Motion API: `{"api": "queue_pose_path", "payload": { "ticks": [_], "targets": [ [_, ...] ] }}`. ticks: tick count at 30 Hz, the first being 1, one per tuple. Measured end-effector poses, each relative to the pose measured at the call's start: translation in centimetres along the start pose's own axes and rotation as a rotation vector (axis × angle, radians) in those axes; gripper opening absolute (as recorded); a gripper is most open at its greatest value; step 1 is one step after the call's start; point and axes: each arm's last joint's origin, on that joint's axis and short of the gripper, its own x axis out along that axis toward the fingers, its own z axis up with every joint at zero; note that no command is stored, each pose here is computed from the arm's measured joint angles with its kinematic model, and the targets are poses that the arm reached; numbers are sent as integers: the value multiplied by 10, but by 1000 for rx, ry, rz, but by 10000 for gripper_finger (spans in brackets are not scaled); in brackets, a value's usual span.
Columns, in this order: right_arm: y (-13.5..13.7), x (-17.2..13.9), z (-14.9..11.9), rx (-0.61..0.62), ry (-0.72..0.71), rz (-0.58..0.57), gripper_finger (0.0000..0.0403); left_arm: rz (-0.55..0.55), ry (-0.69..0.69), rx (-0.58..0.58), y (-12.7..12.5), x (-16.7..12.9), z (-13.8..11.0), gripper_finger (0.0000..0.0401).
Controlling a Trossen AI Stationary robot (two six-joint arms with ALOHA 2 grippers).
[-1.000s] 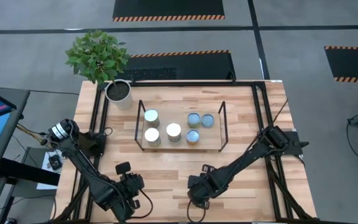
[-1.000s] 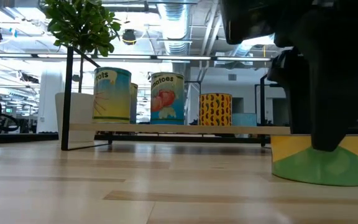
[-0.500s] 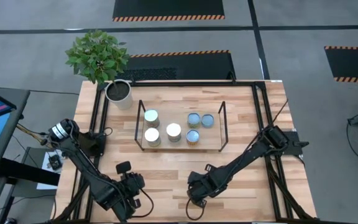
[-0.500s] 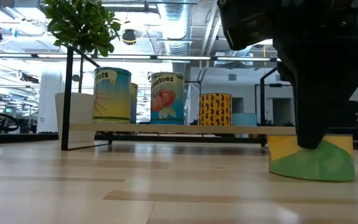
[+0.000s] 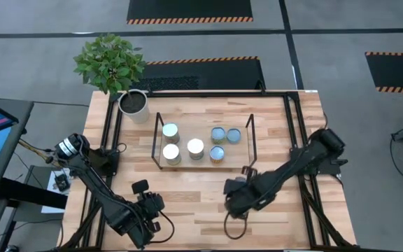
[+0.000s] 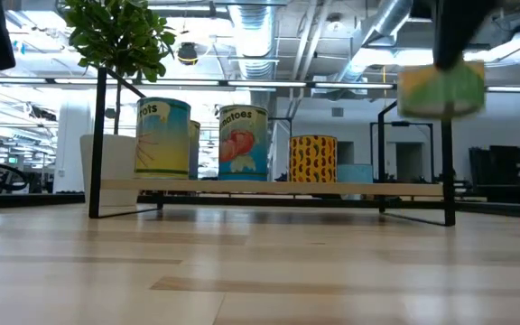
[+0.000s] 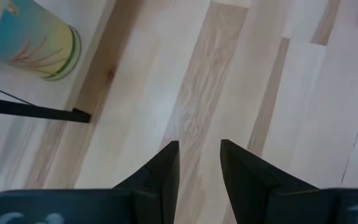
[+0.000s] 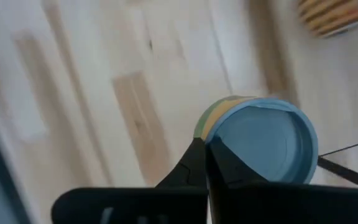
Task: Pick and place cans onto a shelf
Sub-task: Put the canned mushroom on the shelf
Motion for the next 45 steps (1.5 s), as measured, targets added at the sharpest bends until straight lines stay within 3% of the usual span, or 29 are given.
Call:
{"api": "queue_pose_path", "payload": {
  "ticks": [3, 8, 21, 28, 34, 45],
  "targets": [
    [-20, -21, 6, -19, -68, -12, 3, 5, -12, 0, 0, 0, 0, 105],
    [-39, -22, 27, -77, -128, 2, 3, 13, -29, -2, 1, 0, 2, 105],
    [-70, 32, 52, -201, 122, -95, 4, 18, -28, -1, 1, 1, 2, 105],
    [-72, 48, 54, -209, 163, -95, 3, 22, -31, 21, 1, 1, 2, 105],
    [-87, 60, 35, -185, 206, -118, 7, 34, -46, 40, 2, 1, 2, 105],
    [-99, 65, 42, -147, 74, -64, 9, 41, -43, 40, 4, 2, 5, 105]
  ]
}}
